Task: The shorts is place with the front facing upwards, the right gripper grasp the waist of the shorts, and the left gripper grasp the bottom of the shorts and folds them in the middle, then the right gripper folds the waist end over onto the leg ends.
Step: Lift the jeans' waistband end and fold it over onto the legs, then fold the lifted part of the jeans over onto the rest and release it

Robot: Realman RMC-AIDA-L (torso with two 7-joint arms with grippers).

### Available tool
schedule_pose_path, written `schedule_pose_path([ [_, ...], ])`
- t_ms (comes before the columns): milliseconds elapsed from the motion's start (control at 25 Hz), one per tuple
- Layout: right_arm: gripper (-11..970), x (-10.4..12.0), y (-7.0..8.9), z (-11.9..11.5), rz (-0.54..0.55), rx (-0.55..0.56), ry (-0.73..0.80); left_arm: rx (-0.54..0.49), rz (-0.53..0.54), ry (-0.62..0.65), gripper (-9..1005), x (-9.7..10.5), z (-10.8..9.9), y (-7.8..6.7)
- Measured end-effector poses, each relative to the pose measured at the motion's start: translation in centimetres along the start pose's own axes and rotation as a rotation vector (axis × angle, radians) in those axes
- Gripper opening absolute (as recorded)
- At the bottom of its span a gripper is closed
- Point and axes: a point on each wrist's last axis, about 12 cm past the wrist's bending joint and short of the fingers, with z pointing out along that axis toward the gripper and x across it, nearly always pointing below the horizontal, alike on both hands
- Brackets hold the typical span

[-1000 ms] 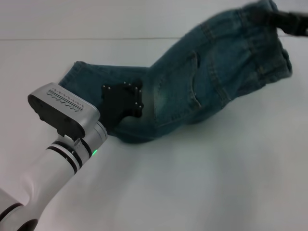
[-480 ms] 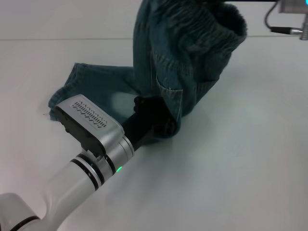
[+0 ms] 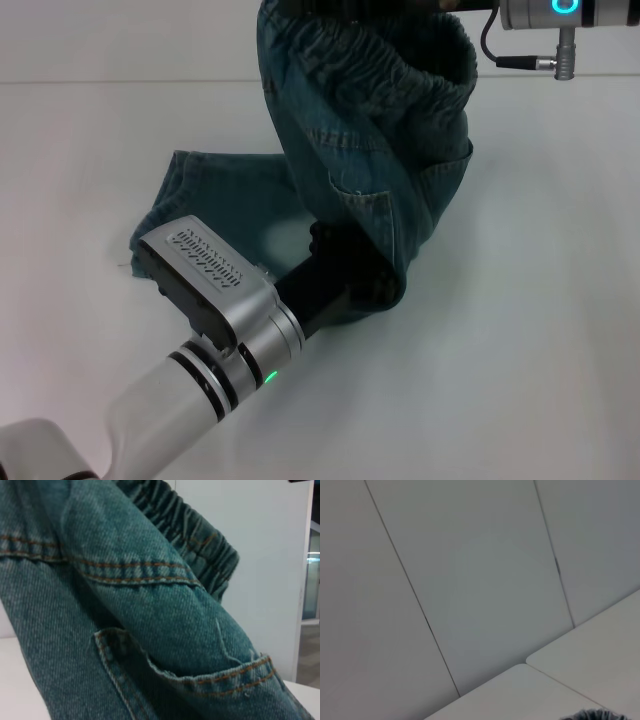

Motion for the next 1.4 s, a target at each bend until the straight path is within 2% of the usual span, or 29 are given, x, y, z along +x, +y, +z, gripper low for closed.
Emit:
schedule_pose_path([
  [160,58,0.2,0.0,0.8,0.008,-0.006,0.014,0.005,-0.022,-0.006,0,0.2,-0.4,-0.3],
  [240,58,0.6,-0.1,1.4,0.017,-0.009,0.029,-0.026,-0.037,-0.025,0,0.4,-1.1,-0.1],
  [480,59,1.7,-0.1,2.8,0.022,-0.013,0.059,-0.198,-0.07,-0.076,0,1.2,-3.8,2.0],
  [560,60,1.9,-0.1,3.2,0.024,-0.01,0.064,-0.231,-0.074,-0.07,1,1.6,-4.5,2.4],
  [640,58,2.1,0.0,3.7,0.014,-0.017,0.076,-0.324,-0.107,-0.08,1,2.2,-5.8,3.0],
  [720,57,2.4,0.2,4.3,-0.007,-0.03,0.096,-0.364,-0.123,-0.09,1,2.4,-6.5,3.1],
  [880,60,3.0,0.8,6.8,-0.062,-0.056,0.189,-0.502,-0.154,-0.154,1,2.8,-9.1,3.7],
  [1040,66,3.0,0.9,8.9,-0.097,-0.014,0.262,-0.546,-0.151,-0.189,1,2.7,-10.3,4.0],
  [1200,71,2.8,0.9,9.1,-0.103,0.007,0.255,-0.561,-0.144,-0.217,1,2.6,-10.7,4.0],
  [1400,246,2.8,0.7,8.5,-0.099,0.001,0.256,-0.575,-0.136,-0.24,1,2.4,-11.0,4.1],
])
